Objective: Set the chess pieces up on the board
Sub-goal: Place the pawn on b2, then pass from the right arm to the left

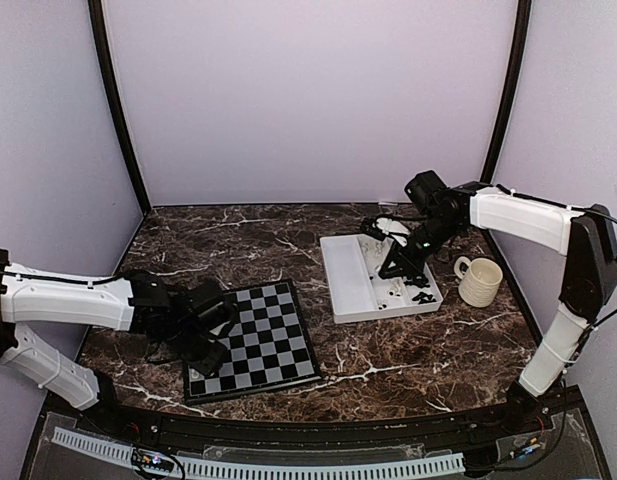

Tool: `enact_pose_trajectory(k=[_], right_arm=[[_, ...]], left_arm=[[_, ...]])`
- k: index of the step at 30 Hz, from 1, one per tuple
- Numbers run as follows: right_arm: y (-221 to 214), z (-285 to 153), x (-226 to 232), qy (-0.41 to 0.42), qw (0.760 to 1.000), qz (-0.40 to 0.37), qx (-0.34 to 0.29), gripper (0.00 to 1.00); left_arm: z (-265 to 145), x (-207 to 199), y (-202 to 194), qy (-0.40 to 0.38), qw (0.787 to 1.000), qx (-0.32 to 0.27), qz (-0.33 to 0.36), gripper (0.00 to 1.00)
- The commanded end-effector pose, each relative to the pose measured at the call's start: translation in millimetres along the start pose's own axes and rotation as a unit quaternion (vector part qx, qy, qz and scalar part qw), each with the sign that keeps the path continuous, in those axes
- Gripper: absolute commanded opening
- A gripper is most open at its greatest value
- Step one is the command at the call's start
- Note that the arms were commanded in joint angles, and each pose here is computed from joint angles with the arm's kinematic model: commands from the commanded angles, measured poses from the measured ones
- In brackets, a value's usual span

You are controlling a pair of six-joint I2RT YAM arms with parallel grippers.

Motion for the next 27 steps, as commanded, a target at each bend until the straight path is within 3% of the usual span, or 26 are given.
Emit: enact_pose_trajectory(k=[1,5,8,14,17,21,27], right_arm=[[32,-20,11,0.022,0.998,-0.009,-0.057,0.07],[77,-49,16,0.051,0.989,-0.001,-0.136,0.06],[111,-73,14,0.077,0.976,0.022,-0.201,0.07],[163,-110,9,0.166,0.924,0.092,-0.332,0.08],[174,-109,11,0.221,0.904,0.112,-0.349,0.08],[167,-95,14,0.234,0.904,0.115,-0.340,0.09],[143,-77,15,0.165,0.943,0.063,-0.282,0.08]], left_arm=[[-70,-33,48,-0.101,0.988,-0.114,0.012,0.33],[-143,-58,102,-0.186,0.944,-0.271,0.021,0.40],[-185,-78,140,-0.227,0.894,-0.384,0.044,0.43],[-220,-114,205,-0.228,0.830,-0.505,0.065,0.44],[-227,-131,230,-0.223,0.811,-0.536,0.077,0.45],[-229,-144,257,-0.245,0.806,-0.537,0.045,0.50],[-227,-133,269,-0.381,0.811,-0.443,-0.028,0.52]])
Point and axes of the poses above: each gripper's point midway between its finger pads, its own z axis out along the fingers, its own x axis along the line the jaws close on, y = z × x, the point moved 1 cm from there along -z, back along the fingers, and after that the axes turned 11 degrees about -z, right-handed, at the moved point
